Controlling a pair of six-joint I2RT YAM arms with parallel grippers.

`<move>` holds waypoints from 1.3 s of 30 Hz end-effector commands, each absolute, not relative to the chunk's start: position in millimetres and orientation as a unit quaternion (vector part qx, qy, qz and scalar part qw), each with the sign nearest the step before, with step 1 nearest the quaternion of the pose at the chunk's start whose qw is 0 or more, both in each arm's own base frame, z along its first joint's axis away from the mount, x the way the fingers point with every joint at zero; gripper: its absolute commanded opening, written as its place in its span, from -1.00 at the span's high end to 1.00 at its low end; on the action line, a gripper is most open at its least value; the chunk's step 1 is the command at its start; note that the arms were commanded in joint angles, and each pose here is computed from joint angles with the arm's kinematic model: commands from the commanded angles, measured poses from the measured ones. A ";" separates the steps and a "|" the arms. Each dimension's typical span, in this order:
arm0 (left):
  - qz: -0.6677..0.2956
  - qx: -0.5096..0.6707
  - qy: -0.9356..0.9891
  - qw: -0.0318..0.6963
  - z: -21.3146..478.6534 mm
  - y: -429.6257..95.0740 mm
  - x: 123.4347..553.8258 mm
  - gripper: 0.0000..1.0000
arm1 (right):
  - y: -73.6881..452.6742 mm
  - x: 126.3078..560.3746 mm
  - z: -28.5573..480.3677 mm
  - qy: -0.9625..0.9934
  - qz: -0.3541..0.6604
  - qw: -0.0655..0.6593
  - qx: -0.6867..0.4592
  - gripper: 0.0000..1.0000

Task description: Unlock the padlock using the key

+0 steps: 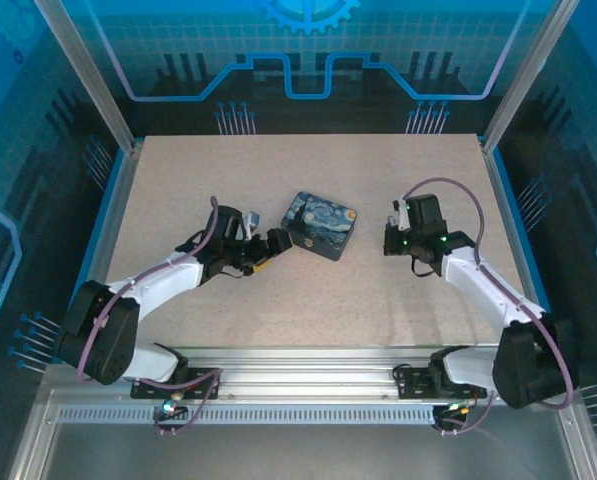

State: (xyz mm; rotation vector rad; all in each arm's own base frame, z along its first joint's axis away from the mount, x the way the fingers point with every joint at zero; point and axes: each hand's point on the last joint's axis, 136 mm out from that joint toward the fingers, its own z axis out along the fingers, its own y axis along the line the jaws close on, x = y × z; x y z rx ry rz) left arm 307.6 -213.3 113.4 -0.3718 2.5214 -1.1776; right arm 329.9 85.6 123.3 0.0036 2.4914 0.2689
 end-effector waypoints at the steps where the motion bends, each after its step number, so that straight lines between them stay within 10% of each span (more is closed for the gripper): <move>1: -0.401 -0.125 0.892 0.169 114.8 -210.8 312.5 -0.98 | 66.9 337.1 102.8 0.951 0.092 0.289 0.061 1.00; 18: -0.399 -0.148 0.891 0.158 104.0 -205.5 308.7 -0.98 | 48.0 381.7 58.4 0.963 0.054 0.237 0.116 0.99; 39: -0.340 -0.141 0.904 0.220 125.6 -183.9 319.9 -0.98 | 50.8 346.1 107.5 0.952 0.060 0.284 0.101 0.06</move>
